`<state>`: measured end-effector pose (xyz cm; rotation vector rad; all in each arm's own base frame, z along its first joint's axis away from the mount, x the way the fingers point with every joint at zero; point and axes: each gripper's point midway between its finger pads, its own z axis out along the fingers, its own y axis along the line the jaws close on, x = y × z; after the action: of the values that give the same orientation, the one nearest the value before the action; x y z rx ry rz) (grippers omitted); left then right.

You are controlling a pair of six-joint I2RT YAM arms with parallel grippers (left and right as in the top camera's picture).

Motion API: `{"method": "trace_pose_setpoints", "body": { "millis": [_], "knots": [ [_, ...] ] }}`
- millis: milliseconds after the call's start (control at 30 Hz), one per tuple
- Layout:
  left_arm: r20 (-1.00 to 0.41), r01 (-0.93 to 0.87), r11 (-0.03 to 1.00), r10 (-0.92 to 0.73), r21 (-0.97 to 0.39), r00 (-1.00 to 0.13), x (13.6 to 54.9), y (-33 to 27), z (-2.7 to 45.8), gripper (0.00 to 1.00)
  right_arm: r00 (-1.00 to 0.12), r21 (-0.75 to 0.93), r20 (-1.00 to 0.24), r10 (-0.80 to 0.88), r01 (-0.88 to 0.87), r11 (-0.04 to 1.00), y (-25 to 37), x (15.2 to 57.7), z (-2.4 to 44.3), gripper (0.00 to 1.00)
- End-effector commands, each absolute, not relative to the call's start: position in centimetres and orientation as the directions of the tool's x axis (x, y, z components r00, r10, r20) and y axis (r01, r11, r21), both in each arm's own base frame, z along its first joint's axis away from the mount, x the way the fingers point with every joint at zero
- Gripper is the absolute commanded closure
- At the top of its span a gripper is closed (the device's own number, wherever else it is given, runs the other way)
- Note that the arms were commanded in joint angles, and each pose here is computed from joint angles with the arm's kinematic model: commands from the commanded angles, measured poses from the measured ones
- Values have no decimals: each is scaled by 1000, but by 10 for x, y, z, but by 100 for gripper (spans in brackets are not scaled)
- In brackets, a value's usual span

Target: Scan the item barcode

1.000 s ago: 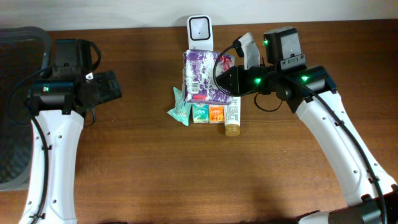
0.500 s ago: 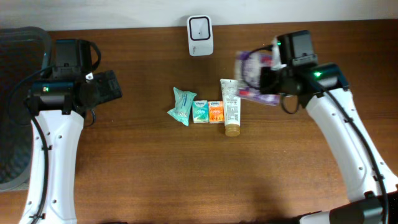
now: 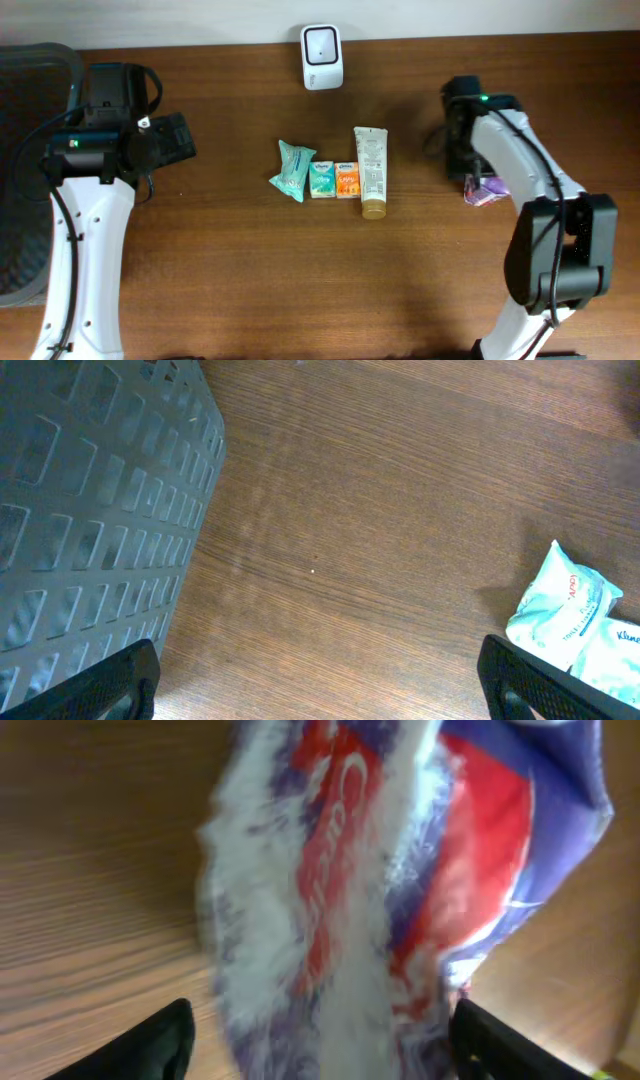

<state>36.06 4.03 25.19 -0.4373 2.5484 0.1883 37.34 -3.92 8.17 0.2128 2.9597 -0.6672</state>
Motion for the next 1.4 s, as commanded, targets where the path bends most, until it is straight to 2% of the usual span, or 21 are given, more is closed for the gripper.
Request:
{"method": "trace_pose_setpoints", "body": {
  "millis": [0, 100, 167, 267, 300, 400, 500, 600, 733, 867, 900, 933, 967, 1000, 1033, 1067, 1100, 1167, 1267, 1300, 1367],
  "knots": [
    [-540, -346, 937, -263, 55, -800, 360, 44, 254, 1, -982, -287, -183, 36, 89, 954, 22, 394, 99, 13],
    [-540, -346, 937, -263, 56, -800, 360, 44, 254, 1, -971, -177, -237, 9, 52, 983, 57, 410, 133, 3],
    [-540, -346, 937, -263, 55, -800, 360, 44, 254, 1, -966, -175, -257, 35, 82, 981, 45, 415, 152, 1],
    [-540, -346, 937, -263, 55, -800, 360, 44, 254, 1, -960, -152, -234, 152, 190, 970, -8, 414, 150, 1],
    [-540, -346, 937, -263, 55, -800, 360, 44, 254, 1, -966, -110, -218, 141, 168, 980, -13, 414, 148, 1],
    [-540, -346, 937, -263, 55, -800, 360, 44, 254, 1, -970, 146, -190, 150, 124, 982, -38, 412, 136, 1],
    [-540, -346, 937, -263, 55, -800, 360, 44, 254, 1, -958, 412, -205, 199, 100, 906, -46, 408, 109, 1],
    [-540, -346, 937, -263, 56, -800, 360, 44, 254, 1, -941, 556, -229, 249, 83, 827, -37, 405, 77, 16],
    [-540, -346, 937, -263, 55, -800, 360, 44, 254, 1, -945, 588, -217, 246, 75, 805, -24, 391, 40, 25],
    [-540, -346, 937, -263, 55, -800, 360, 44, 254, 1, -956, 622, -155, 249, 102, 776, -17, 386, 16, 42],
    [-540, -346, 937, -263, 55, -800, 360, 44, 254, 1, -959, 630, -141, 247, 106, 769, -14, 385, 12, 54],
    [-540, -346, 937, -263, 55, -800, 360, 44, 254, 1, -962, 646, -128, 240, 103, 757, -8, 384, 9, 73],
    [-540, -346, 937, -263, 55, -800, 360, 44, 254, 1, -966, 679, -127, 224, 80, 730, 5, 385, 14, 87],
    [-540, -346, 937, -263, 56, -800, 360, 44, 254, 1, -967, 737, -140, 211, 40, 674, 22, 389, 25, 96],
    [-540, -346, 937, -263, 55, -800, 360, 44, 254, 1, -965, 796, -174, 197, -20, 605, 39, 399, 46, 96],
    [-540, -346, 937, -263, 55, -800, 360, 44, 254, 1, -963, 811, -181, 202, -30, 585, 43, 406, 58, 96],
    [-540, -346, 937, -263, 55, -800, 360, 44, 254, 1, -958, 815, -177, 225, -14, 580, 44, 417, 72, 96],
    [-540, -346, 937, -263, 55, -800, 360, 44, 254, 1, -935, 822, -278, 219, -115, 557, 57, 446, 127, 96],
    [-540, -346, 937, -263, 55, -800, 360, 44, 254, 1, -903, 789, -395, 167, -241, 565, 81, 471, 163, 96],
    [-540, -346, 937, -263, 55, -800, 360, 44, 254, 1, -884, 771, -435, 172, -266, 579, 93, 485, 171, 96],
    [-540, -346, 937, -263, 56, -800, 360, 44, 254, 1, -810, 680, -514, 281, -186, 710, 114, 532, 171, 96]
  ]
}}
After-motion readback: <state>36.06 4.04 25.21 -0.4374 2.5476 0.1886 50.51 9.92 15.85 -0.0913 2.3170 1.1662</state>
